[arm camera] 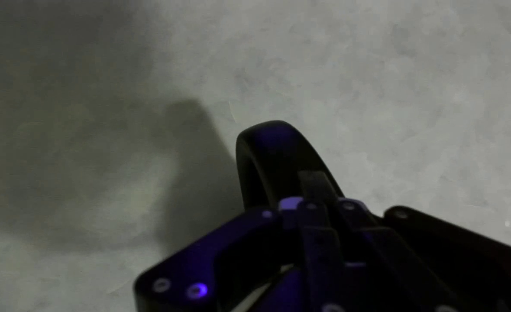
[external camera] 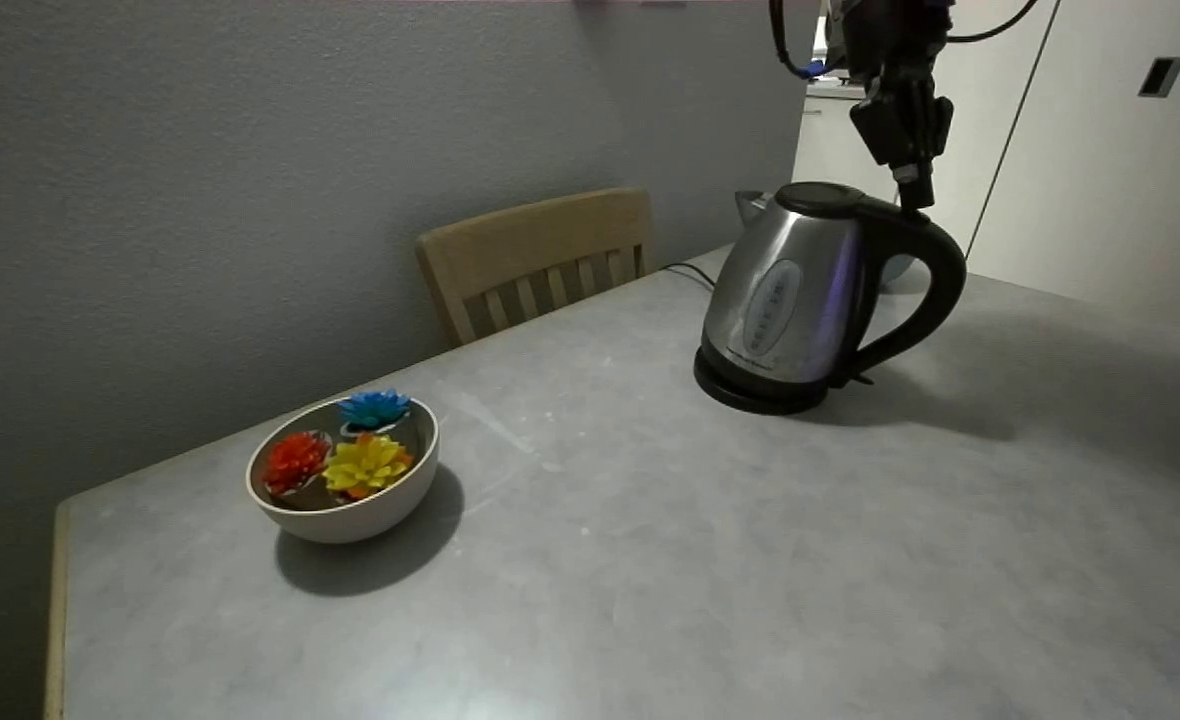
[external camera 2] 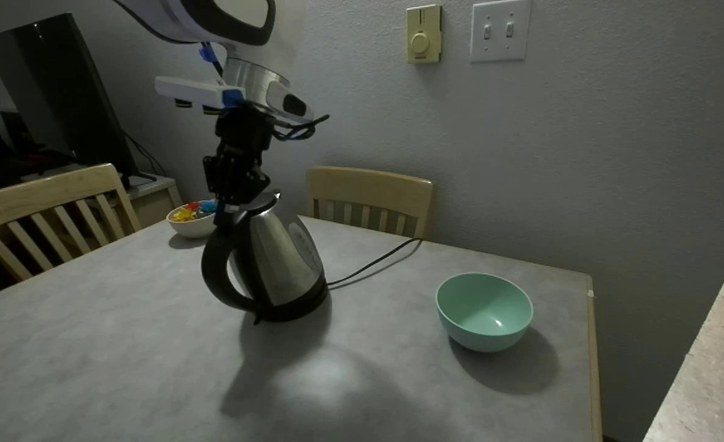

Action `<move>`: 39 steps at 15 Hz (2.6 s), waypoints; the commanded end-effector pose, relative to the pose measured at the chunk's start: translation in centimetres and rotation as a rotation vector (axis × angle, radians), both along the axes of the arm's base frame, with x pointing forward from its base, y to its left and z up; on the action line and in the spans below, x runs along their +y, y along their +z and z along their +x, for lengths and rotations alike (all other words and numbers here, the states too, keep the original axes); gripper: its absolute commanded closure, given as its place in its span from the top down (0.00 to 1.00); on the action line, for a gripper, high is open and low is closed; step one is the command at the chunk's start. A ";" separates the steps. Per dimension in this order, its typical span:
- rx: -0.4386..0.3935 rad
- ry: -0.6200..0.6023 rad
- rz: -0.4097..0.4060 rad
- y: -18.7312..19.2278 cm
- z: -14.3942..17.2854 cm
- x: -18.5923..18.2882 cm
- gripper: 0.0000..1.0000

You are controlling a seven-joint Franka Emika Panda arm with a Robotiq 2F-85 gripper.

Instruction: Open the lid of the kettle by pressing the button on the handle

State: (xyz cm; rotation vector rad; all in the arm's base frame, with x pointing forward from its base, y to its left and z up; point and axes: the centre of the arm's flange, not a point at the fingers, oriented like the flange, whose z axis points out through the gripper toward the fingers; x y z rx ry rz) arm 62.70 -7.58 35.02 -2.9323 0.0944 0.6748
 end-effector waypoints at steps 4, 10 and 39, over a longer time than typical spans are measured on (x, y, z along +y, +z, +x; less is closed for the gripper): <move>-0.062 0.022 -0.037 0.0 2.8 1.4 0.00; -0.333 -0.019 -0.090 4.7 1.2 1.5 0.00; -0.488 -0.418 -0.111 0.5 -5.5 1.9 0.00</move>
